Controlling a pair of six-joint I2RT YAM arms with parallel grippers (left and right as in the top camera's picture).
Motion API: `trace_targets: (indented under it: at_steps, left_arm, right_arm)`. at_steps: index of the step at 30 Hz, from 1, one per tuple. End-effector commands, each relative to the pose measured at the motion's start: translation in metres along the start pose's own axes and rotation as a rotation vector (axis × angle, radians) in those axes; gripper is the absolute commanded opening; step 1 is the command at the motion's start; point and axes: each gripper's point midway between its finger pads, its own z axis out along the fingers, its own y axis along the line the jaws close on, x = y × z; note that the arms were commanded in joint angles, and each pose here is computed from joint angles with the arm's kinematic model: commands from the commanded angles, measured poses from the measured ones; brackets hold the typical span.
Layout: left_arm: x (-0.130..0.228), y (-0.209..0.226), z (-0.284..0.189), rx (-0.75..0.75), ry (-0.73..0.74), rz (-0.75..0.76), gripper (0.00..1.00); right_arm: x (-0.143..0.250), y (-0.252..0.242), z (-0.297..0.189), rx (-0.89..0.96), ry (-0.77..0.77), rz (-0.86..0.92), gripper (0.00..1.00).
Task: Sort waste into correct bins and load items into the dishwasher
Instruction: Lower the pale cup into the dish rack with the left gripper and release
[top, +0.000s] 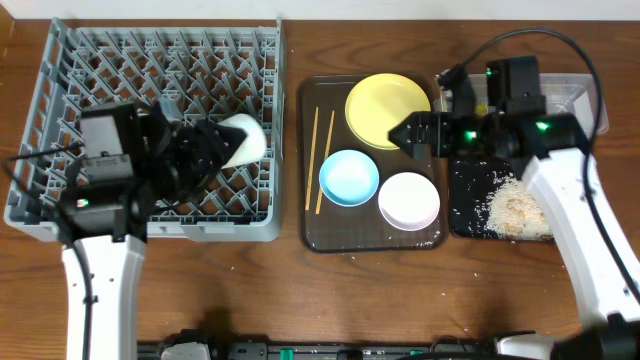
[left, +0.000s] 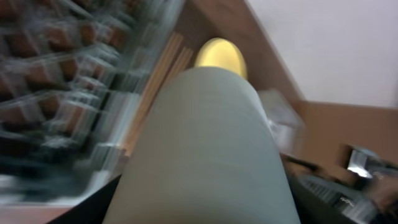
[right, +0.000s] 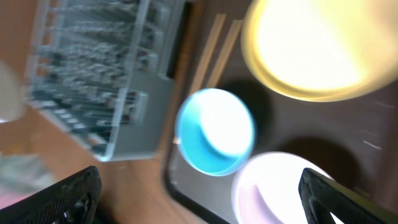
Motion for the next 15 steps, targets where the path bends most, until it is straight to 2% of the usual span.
trace_targets:
  at_steps: [1,7,15]
  left_arm:
    - [-0.02,0.023,-0.018,-0.219,-0.129,0.138,0.36]
    - [0.0,0.053,-0.012,-0.432,-0.067,0.173,0.36]
    - [0.025,0.063,0.021,-0.56,0.075,0.275,0.35]
  right_arm:
    - [0.0,-0.026,-0.014,0.2,-0.034,-0.02,0.99]
    - [0.007,-0.028,-0.016,0.215,-0.012,-0.008,0.99]
    - [0.008,-0.028,-0.016,0.216,-0.007,-0.006,0.99]
